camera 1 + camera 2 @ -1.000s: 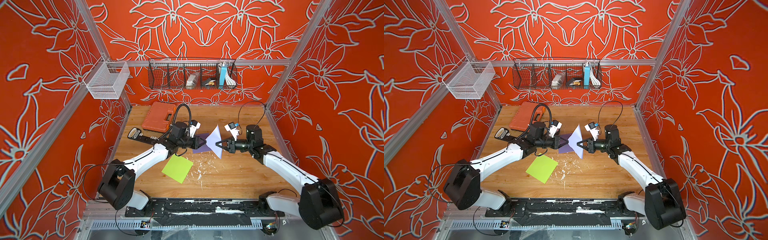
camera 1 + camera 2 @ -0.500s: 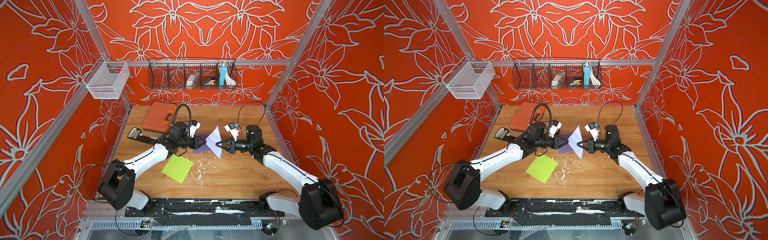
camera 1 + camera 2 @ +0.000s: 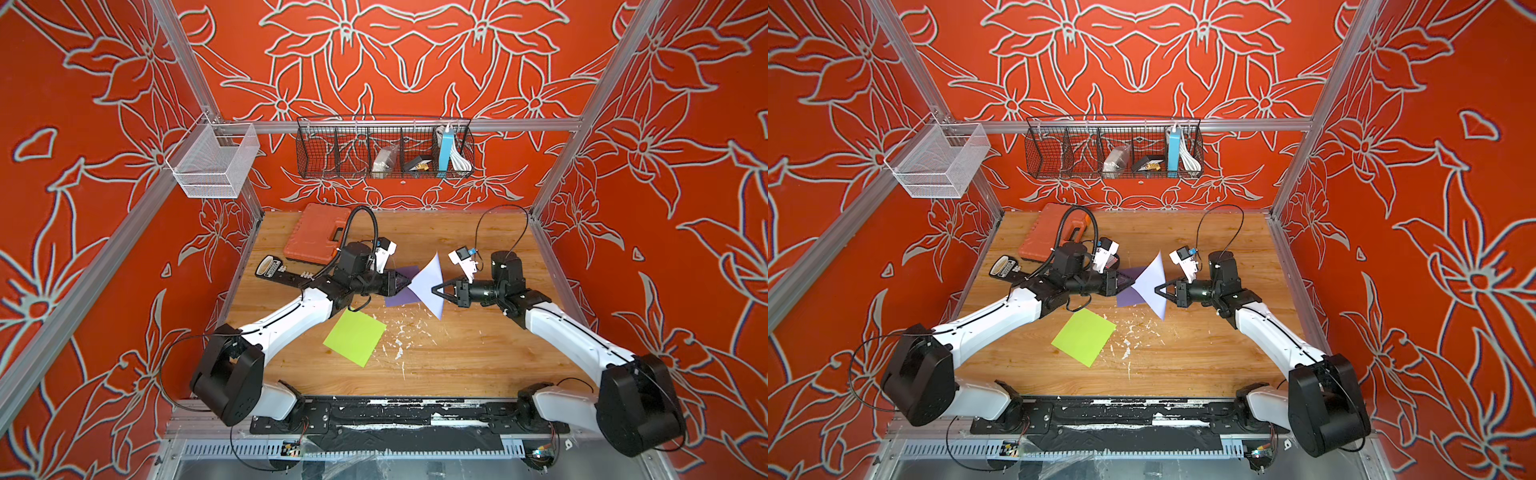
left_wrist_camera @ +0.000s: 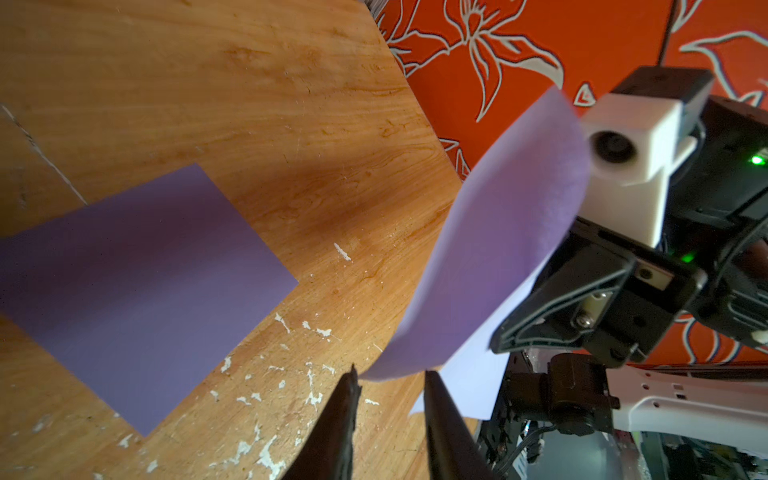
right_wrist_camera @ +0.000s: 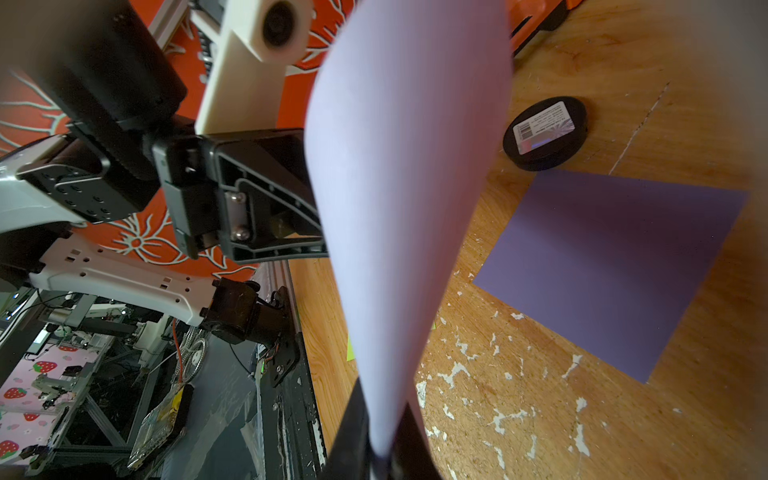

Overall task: Fold the square paper diagonally
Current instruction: Fold the paper at the center of the board.

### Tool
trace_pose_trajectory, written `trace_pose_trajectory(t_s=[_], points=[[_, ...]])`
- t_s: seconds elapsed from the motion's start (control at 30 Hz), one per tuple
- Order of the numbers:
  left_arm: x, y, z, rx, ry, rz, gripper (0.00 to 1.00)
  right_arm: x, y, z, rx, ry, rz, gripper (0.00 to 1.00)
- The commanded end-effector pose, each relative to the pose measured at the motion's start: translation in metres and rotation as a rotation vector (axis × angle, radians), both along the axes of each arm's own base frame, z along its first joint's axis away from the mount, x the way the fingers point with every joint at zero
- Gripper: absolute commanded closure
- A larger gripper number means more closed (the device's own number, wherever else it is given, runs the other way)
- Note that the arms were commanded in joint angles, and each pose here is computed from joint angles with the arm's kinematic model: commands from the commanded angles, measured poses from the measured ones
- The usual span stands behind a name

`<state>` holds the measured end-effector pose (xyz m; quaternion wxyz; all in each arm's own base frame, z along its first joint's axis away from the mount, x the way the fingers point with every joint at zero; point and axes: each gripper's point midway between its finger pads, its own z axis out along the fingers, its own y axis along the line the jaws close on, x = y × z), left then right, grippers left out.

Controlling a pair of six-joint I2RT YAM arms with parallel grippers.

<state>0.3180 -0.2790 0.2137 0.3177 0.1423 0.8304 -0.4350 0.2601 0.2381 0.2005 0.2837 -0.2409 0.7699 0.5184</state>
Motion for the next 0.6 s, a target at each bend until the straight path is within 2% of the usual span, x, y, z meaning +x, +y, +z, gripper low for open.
trace_pose_trajectory(t_s=[0.0,0.17,0.57], points=[[-0.001,0.010,0.014,0.008,-0.051,0.033,0.66,0.004,-0.003,-0.019,-0.028,0.051,-0.028,0.89],[-0.004,0.008,0.008,0.021,-0.046,0.017,0.66,0.009,-0.006,-0.039,-0.064,0.115,-0.063,0.89],[-0.004,-0.016,-0.040,0.059,0.038,-0.047,0.74,0.015,-0.008,-0.089,-0.067,0.312,-0.107,0.86]])
